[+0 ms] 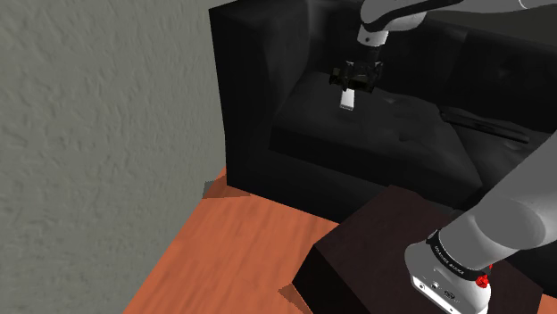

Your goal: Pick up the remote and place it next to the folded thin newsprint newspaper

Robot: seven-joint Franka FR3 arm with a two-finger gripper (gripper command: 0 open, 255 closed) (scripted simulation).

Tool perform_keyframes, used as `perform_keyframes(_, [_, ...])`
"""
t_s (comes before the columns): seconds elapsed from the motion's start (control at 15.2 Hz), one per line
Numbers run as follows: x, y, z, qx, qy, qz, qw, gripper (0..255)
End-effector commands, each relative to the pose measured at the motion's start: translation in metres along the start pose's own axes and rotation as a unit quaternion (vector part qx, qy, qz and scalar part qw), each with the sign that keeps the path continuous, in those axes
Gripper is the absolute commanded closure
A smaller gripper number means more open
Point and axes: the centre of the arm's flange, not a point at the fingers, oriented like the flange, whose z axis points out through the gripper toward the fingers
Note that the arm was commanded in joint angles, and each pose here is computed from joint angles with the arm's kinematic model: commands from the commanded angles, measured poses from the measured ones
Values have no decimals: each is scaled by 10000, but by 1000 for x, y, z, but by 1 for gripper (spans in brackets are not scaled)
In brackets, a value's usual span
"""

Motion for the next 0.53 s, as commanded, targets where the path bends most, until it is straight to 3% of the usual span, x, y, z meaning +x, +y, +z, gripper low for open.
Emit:
perform_keyframes(0.0, [26, 10, 9, 63, 0, 245, 9997, 0])
perform_keyframes(0.46, [105, 52, 41, 288, -10, 1081, 9937, 0])
